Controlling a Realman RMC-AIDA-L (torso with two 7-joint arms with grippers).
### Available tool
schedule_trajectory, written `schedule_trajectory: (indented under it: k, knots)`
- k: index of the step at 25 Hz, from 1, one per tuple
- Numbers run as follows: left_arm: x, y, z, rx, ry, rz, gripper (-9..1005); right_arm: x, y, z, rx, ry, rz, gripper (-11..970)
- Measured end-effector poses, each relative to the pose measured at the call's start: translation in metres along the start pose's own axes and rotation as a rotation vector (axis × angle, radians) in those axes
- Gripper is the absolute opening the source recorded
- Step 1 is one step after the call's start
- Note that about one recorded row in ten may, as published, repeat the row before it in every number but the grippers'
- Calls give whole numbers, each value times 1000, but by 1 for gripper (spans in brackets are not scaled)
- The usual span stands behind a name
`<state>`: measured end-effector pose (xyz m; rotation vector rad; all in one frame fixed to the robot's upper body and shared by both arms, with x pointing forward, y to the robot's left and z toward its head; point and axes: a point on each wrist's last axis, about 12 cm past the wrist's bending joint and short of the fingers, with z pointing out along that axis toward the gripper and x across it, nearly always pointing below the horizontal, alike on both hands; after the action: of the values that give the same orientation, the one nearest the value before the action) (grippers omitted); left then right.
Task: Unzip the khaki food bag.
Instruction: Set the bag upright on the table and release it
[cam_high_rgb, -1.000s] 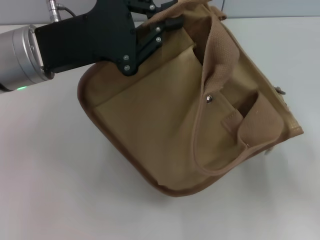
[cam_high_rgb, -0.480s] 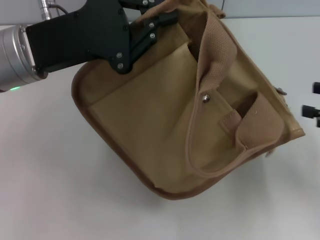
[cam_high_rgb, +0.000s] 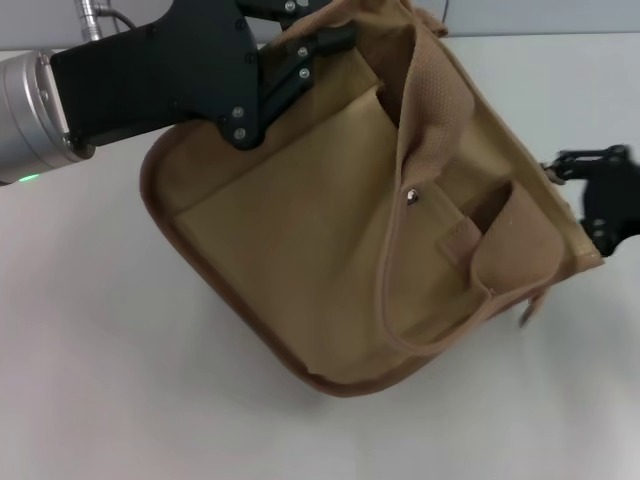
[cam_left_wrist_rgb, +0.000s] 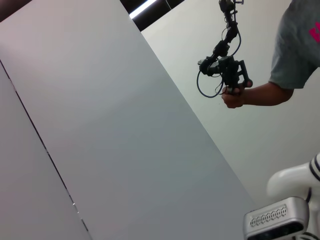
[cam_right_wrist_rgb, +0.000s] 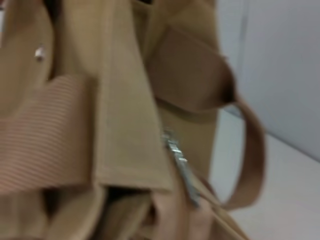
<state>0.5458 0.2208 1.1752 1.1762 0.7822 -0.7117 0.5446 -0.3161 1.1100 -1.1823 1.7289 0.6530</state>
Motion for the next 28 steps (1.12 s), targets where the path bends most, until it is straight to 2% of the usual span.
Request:
schedule_trajectory:
  k: [8,15,17,18,19,20,24,26,27,28]
  knots:
    - [1,-1,1,5,-3,-5,106,-19,-5,29,-75,27,-72,560]
    - [3,-6,-6,-40,-12,-20,107,-27,-5,25,-68,-16,-100,535]
    - [6,-9,-10,-78,-29,-16,107,-29,-5,21,-49,-41,-93,443]
    - [10,-12,-15,-132,-51,-16,107,-30,-6,16,-21,-67,-82,397]
    - [10,-12,-15,-132,-51,-16,107,-30,-6,16,-21,-67,-82,351]
    - [15,-16,-18,-166,-53,-39,107,-33,-8,10,17,-92,-64,305]
    - [25,-25,-23,-205,-38,-88,108,-38,-11,3,61,-122,-42,241]
    - [37,-41,-30,-267,-21,-119,108,-41,-14,1,89,-133,-28,212]
    - [37,-41,-30,-267,-21,-119,108,-43,-16,0,104,-139,-17,199]
    - [46,-56,-35,-323,-6,-116,108,-47,-21,-1,136,-152,17,186]
